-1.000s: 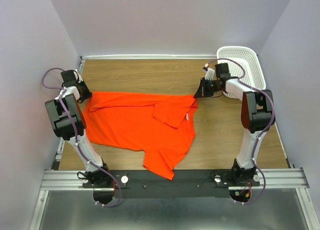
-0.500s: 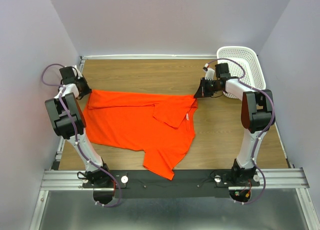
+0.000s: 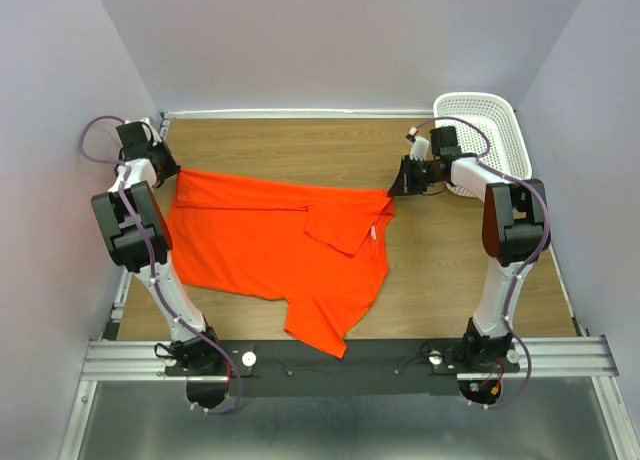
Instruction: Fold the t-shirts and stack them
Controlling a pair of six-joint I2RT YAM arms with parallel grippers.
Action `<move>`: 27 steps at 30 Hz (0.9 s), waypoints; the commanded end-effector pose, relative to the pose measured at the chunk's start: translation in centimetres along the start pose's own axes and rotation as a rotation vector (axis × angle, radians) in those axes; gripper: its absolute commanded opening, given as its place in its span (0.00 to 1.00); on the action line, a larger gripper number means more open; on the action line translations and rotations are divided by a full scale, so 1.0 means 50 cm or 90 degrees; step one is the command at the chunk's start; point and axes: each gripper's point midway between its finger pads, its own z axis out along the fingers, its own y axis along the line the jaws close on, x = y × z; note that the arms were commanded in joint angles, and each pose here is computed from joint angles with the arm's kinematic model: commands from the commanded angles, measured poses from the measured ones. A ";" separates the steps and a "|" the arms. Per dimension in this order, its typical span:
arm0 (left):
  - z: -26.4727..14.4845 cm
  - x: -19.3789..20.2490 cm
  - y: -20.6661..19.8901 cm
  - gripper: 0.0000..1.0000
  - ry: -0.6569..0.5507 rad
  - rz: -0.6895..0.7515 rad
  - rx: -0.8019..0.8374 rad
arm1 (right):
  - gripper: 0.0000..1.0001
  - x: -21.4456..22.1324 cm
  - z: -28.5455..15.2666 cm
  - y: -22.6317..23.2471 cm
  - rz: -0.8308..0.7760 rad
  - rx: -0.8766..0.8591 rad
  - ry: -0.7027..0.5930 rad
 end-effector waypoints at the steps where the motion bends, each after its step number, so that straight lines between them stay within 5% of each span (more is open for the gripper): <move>1: 0.025 -0.015 0.015 0.00 -0.015 -0.008 -0.023 | 0.03 0.002 0.004 -0.019 -0.004 0.013 0.010; 23: 0.048 -0.051 0.010 0.00 -0.045 -0.002 -0.031 | 0.03 -0.014 -0.010 -0.025 -0.031 0.041 -0.007; 26: 0.052 -0.057 0.005 0.17 -0.049 -0.005 -0.034 | 0.06 -0.022 -0.007 -0.028 -0.037 0.042 -0.009; 27: 0.050 -0.057 0.003 0.31 -0.048 -0.006 -0.036 | 0.22 -0.028 -0.007 -0.028 -0.042 0.042 -0.012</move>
